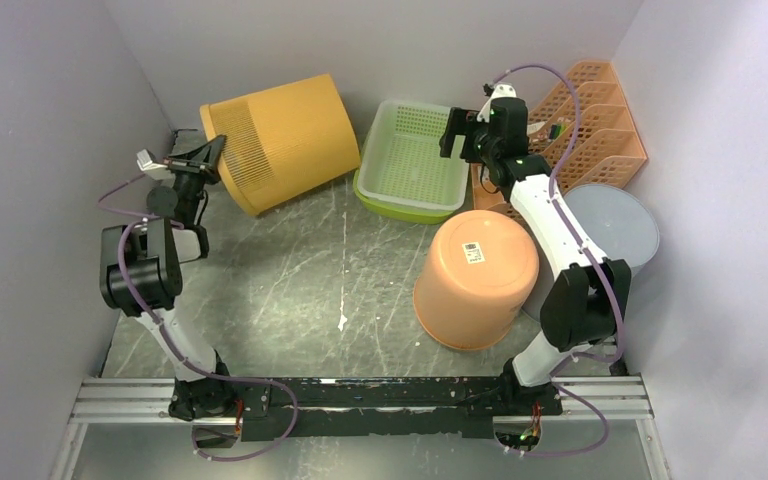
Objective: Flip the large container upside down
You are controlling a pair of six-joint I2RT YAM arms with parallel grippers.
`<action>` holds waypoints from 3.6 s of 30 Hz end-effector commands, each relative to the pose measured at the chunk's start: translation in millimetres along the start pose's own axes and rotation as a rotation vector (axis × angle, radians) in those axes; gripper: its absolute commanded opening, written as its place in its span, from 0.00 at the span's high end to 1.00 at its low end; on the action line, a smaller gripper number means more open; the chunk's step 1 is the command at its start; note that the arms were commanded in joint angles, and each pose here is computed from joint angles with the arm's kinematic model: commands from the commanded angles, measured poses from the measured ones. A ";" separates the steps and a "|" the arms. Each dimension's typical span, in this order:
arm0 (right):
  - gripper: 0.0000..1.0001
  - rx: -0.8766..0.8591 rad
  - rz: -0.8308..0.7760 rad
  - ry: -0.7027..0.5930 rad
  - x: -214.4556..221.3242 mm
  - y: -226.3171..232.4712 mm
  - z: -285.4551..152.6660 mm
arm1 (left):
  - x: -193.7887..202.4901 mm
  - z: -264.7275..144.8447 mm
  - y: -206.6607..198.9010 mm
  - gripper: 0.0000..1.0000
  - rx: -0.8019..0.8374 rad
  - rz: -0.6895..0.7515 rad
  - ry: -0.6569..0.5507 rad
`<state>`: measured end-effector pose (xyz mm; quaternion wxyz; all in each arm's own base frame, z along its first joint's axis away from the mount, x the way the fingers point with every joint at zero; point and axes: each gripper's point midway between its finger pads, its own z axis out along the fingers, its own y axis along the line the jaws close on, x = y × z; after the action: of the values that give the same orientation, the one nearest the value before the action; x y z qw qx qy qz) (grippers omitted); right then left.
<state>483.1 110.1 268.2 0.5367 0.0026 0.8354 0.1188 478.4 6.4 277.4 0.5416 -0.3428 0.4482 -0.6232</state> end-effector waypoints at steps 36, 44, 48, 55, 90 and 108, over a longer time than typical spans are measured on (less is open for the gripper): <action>0.00 -0.060 0.026 -0.020 -4.2 9.7 13.4 | -39.6 -155.0 114.2 0.16 -0.285 0.083 -0.011; 0.00 -0.109 0.007 0.014 -1.7 20.6 17.6 | -29.3 -144.1 94.4 0.16 -0.470 0.363 0.121; 0.00 -0.122 -0.079 0.066 4.1 37.9 24.6 | -34.7 -150.4 73.3 0.14 -0.625 0.501 0.149; 0.02 -0.213 -0.185 0.164 35.7 102.7 42.6 | -17.6 -180.5 36.1 0.14 -0.746 0.614 0.201; 0.46 -0.129 -0.244 0.385 162.7 166.5 118.6 | 12.1 -193.3 20.6 0.07 -0.668 0.683 0.331; 0.40 -0.145 -0.292 0.403 170.8 176.1 112.6 | 19.0 -196.1 22.3 0.07 -0.642 0.670 0.345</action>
<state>500.7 327.3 122.1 0.3912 -0.1645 0.8977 0.1186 306.8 31.5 182.4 0.4940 -0.2378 0.7869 -0.2831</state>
